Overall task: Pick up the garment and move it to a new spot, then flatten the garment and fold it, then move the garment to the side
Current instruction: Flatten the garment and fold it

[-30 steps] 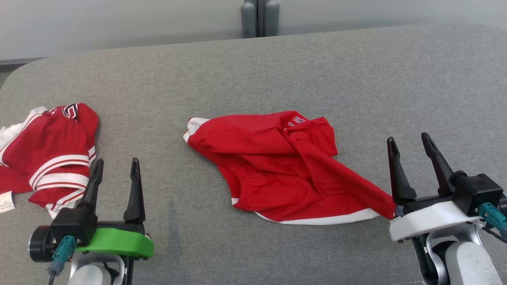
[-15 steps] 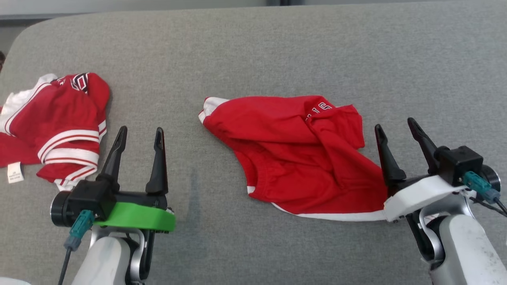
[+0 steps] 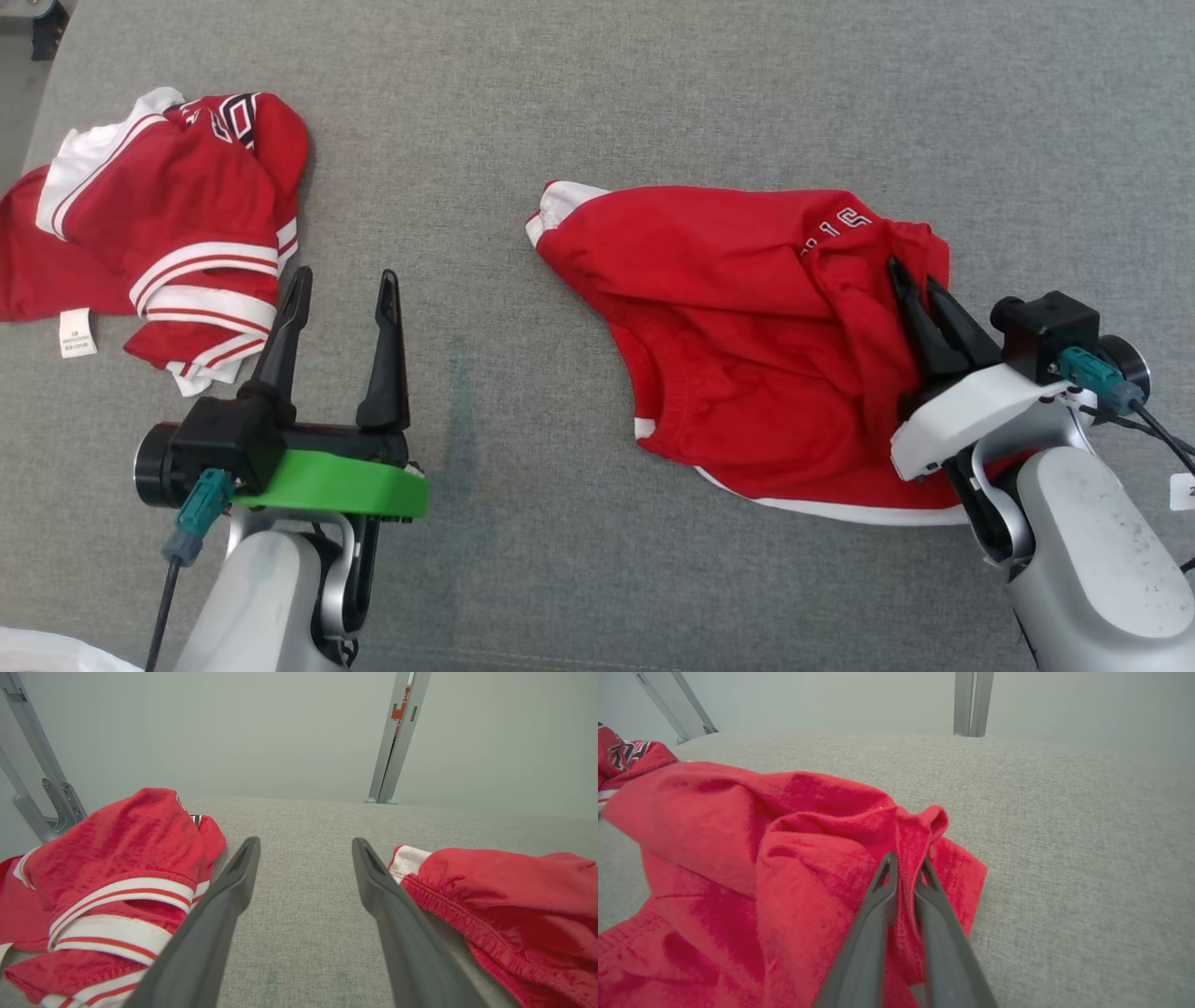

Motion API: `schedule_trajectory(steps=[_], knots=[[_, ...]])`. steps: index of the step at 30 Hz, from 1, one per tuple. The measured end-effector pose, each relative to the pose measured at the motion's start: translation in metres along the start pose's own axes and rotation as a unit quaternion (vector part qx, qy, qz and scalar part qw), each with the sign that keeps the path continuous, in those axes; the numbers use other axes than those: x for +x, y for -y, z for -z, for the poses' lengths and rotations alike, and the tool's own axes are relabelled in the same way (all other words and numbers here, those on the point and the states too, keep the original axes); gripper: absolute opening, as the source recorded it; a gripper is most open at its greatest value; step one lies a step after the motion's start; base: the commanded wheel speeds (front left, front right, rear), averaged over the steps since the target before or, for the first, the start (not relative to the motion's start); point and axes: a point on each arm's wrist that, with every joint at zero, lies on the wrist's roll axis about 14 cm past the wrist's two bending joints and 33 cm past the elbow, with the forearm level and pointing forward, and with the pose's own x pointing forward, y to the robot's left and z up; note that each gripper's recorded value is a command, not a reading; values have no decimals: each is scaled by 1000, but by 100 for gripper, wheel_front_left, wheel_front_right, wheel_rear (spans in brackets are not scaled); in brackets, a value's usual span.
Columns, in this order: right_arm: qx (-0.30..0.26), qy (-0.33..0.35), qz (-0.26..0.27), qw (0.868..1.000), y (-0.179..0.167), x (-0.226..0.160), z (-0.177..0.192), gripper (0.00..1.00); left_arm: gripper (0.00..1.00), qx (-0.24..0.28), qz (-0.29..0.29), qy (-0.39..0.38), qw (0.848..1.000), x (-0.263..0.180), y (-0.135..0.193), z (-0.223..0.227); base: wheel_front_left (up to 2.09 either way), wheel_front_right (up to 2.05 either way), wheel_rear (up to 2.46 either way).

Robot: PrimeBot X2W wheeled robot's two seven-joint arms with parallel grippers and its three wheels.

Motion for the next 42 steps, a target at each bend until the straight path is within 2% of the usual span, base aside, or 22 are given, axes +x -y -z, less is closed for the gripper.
schedule_trajectory(steps=[6,10,12,15,22,23,24,25,30,36,42], knots=[[-48,91,-3,995,5,-4,-49,0,100,1,6,11,1000,3,4,-6,0,0,0],[-90,134,-19,987,-9,-17,-73,0,100,2,14,15,1000,3,9,-8,0,0,0],[-102,115,-26,988,-16,-28,-61,0,100,1,18,14,1000,2,11,-8,0,0,0],[-102,53,-43,992,-33,-52,-24,0,100,-2,23,17,1000,0,16,-10,0,0,0],[-53,-50,-37,997,-53,-100,40,0,100,-6,30,18,999,-7,22,-12,0,0,0],[-45,-53,-33,997,-54,-102,43,25,100,-7,30,17,999,-8,22,-12,0,0,0],[-37,-49,-27,998,-54,-103,42,87,100,-7,30,17,999,-8,22,-12,0,0,0],[-30,-39,-21,999,-54,-103,39,100,100,-7,29,17,999,-9,21,-12,0,0,0],[-9,32,-3,999,-54,-100,4,100,100,-6,24,10,1000,-16,19,-8,0,0,0],[2,120,21,993,-43,-104,-49,100,100,-1,24,7,1000,-23,17,-8,0,0,0],[5,160,104,981,10,-122,-78,100,100,5,29,7,1000,-27,18,-10,0,0,0]])
